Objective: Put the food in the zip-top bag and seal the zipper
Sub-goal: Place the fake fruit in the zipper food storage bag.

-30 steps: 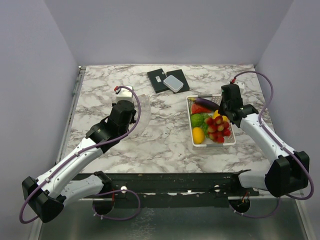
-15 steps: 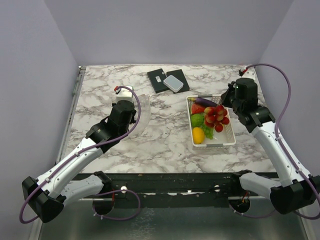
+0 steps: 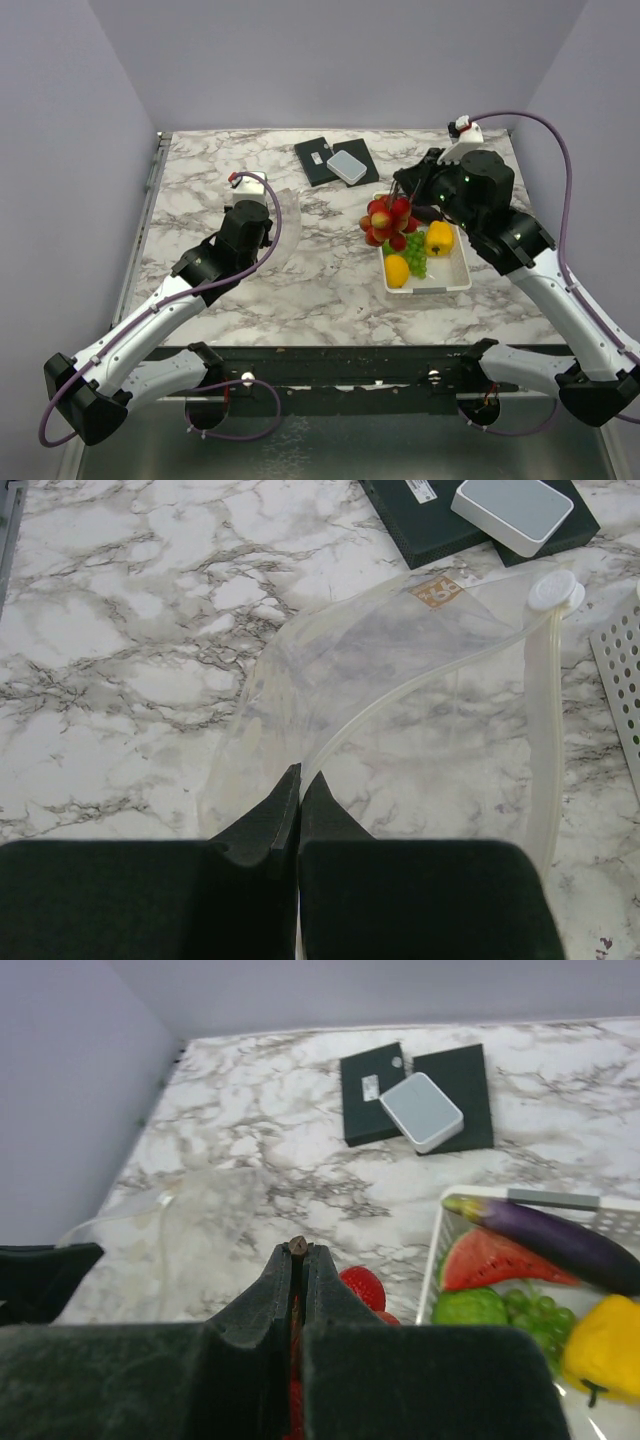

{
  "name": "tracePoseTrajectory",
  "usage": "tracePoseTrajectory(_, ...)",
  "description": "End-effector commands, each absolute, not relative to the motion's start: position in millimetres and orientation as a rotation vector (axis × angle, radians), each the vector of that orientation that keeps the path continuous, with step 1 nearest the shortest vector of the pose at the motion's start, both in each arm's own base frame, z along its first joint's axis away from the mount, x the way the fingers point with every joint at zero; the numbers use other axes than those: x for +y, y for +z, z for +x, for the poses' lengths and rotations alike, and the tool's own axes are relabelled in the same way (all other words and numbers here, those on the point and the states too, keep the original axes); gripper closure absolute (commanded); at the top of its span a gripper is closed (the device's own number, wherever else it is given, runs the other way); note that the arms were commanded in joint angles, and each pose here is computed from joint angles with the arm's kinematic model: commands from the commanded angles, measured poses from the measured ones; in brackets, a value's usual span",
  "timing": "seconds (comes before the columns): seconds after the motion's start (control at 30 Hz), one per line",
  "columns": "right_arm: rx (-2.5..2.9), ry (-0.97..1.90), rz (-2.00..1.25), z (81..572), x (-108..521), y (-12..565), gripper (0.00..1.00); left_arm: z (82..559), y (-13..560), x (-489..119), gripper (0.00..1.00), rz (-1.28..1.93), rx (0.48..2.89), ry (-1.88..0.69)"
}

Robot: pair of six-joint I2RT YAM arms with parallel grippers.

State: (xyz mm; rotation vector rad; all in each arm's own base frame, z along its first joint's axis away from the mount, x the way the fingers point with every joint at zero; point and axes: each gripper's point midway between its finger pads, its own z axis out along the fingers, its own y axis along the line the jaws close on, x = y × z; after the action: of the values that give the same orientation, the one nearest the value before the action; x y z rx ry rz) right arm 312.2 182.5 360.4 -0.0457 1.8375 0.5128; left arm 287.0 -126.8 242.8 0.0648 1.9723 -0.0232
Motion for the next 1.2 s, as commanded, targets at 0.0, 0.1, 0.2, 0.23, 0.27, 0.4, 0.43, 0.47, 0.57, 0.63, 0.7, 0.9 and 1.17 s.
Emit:
tracePoseTrajectory(0.0,1.717,0.72,-0.091,302.3,219.7,404.8,0.99,287.7,239.1,-131.1,1.0,0.085,1.977,-0.04)
tracePoseTrajectory(0.1,1.688,0.808,-0.133,295.4,241.2,415.5,0.99,287.7,238.7,-132.4,1.0,0.09,1.979,-0.045)
tracePoseTrajectory(0.2,1.648,0.894,-0.165,288.5,260.2,425.8,0.99,287.7,238.6,-133.3,1.0,0.091,1.981,-0.05)
tracePoseTrajectory(0.23,1.643,0.912,-0.168,288.1,265.2,427.0,0.99,287.7,239.0,-133.8,1.0,0.094,1.98,-0.053)
tracePoseTrajectory(0.27,1.634,0.95,-0.186,284.4,272.5,429.6,0.99,287.5,239.0,-134.7,1.0,0.095,1.981,-0.058)
tracePoseTrajectory(0.4,1.599,1.042,-0.221,275.9,294.6,437.4,0.99,287.3,239.5,-136.7,1.0,0.099,1.981,-0.075)
tracePoseTrajectory(0.43,1.593,1.061,-0.225,274.3,299.5,438.8,0.99,287.1,239.7,-137.8,1.0,0.101,1.981,-0.083)
tracePoseTrajectory(0.47,1.589,1.074,-0.228,273.4,303.7,439.1,0.99,286.5,240.6,-139.7,1.0,0.106,1.98,-0.095)
tracePoseTrajectory(0.57,1.566,1.123,-0.243,268.2,318.1,442.9,0.99,285.3,241.3,-143.8,1.0,0.116,1.979,-0.126)
tracePoseTrajectory(0.63,1.554,1.151,-0.254,266.1,327.1,445.1,0.99,284.7,241.7,-146.7,1.0,0.128,1.979,-0.143)
tracePoseTrajectory(0.7,1.554,1.162,-0.259,264.2,335.3,445.1,0.99,284.0,242.0,-148.7,1.0,0.133,1.98,-0.157)
tracePoseTrajectory(0.9,1.533,1.172,-0.247,269.1,353.7,442.6,0.99,282.5,244.9,-153.2,1.0,0.144,1.972,-0.199)
tracePoseTrajectory(1.17,1.541,1.184,-0.235,273.6,368.5,425.9,0.99,280.9,248.0,-155.8,1.0,0.15,1.965,-0.232)
